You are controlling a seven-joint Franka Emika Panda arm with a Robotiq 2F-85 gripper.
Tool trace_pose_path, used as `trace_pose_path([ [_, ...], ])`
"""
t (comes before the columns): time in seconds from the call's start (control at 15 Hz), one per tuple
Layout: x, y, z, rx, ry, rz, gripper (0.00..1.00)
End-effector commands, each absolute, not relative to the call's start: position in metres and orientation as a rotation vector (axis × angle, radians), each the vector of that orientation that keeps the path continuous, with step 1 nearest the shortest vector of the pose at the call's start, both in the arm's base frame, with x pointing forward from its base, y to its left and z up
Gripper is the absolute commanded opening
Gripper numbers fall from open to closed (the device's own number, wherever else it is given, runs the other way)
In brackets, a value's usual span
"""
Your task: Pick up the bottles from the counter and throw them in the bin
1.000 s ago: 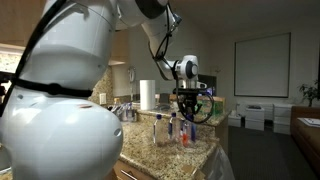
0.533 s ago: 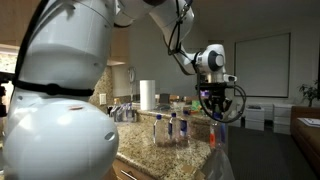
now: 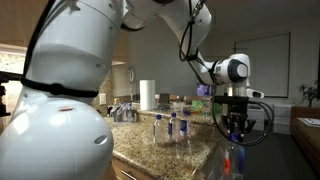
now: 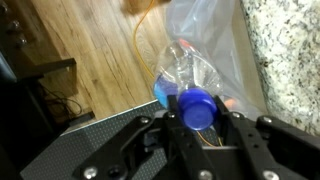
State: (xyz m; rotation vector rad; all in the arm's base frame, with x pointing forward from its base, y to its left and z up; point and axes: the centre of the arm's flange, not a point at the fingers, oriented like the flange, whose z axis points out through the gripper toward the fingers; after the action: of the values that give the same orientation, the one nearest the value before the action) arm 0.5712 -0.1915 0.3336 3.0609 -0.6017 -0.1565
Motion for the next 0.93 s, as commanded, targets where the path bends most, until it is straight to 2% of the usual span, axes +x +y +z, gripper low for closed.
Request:
trace_pose_path([
  [0.0, 0.569, -0.164, 0.289, 3.079, -0.647, -0.230, 0.10],
  [0.47, 0.567, -0.134, 0.223, 3.129, -0.719, -0.298, 0.10],
  [0.87, 0.570, -0.141, 0.211, 3.128, -0.793, -0.306, 0.10],
])
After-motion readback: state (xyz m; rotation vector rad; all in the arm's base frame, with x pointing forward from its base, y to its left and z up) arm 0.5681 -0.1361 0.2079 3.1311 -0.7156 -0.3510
